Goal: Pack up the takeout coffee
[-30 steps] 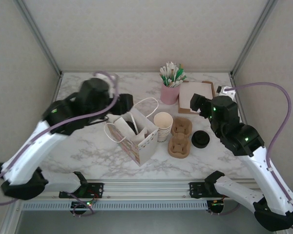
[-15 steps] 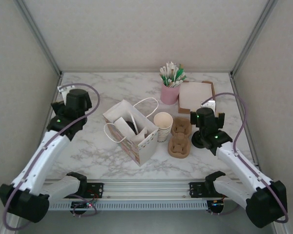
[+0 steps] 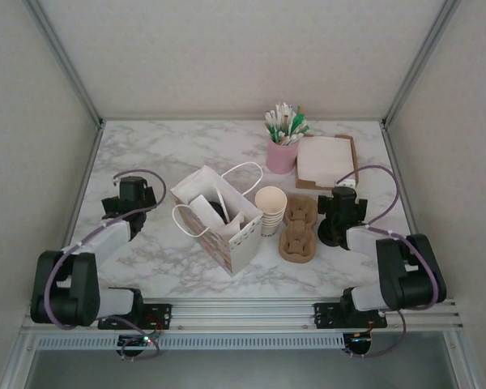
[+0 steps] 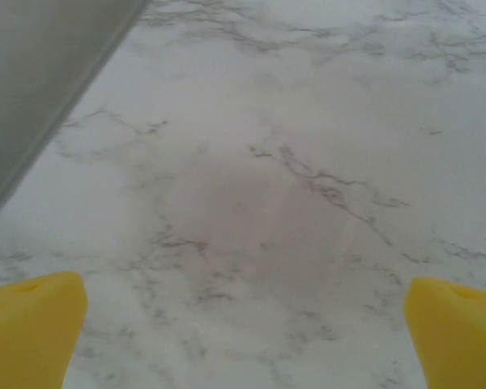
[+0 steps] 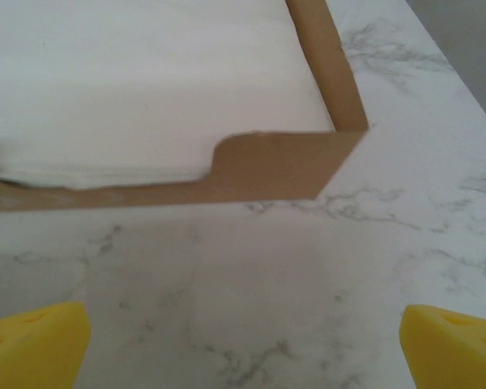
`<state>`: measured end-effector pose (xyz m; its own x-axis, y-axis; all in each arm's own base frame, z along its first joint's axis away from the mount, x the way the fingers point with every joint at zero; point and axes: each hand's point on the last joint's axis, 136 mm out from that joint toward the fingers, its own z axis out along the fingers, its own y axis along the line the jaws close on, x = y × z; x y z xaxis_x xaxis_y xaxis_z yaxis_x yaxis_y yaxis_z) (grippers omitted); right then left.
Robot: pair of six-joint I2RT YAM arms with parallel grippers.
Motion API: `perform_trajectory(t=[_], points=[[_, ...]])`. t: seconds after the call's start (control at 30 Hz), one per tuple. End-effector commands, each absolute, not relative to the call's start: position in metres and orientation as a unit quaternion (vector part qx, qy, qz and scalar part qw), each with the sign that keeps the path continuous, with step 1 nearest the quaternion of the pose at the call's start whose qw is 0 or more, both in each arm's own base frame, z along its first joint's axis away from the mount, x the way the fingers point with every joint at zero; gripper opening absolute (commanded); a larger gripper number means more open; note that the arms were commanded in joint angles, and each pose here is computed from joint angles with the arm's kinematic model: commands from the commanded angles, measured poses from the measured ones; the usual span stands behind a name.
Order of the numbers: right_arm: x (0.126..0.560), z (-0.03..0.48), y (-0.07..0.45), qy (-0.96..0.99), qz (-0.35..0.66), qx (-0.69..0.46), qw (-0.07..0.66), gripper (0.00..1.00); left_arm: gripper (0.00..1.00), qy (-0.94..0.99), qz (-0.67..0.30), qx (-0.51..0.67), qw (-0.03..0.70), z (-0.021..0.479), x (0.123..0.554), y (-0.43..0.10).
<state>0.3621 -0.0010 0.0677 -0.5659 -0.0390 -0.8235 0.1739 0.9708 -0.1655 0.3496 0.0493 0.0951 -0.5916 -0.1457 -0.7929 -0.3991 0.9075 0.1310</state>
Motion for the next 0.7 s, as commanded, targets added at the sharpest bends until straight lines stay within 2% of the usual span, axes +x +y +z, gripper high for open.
perform_trajectory(t=[0.0,0.3,0.67], points=[[0.406,0.098,0.004,0.846,-0.064,0.041,0.528,0.99,1.0,0.867,0.099,-0.125,0.473,0.097,0.379,0.035],[0.404,0.095,0.007,0.843,-0.044,0.033,0.536,0.99,1.0,0.848,0.063,-0.115,0.514,0.1,0.41,0.026],[0.404,0.096,0.007,0.843,-0.045,0.033,0.536,0.99,1.0,0.833,0.053,-0.108,0.541,0.099,0.403,0.023]])
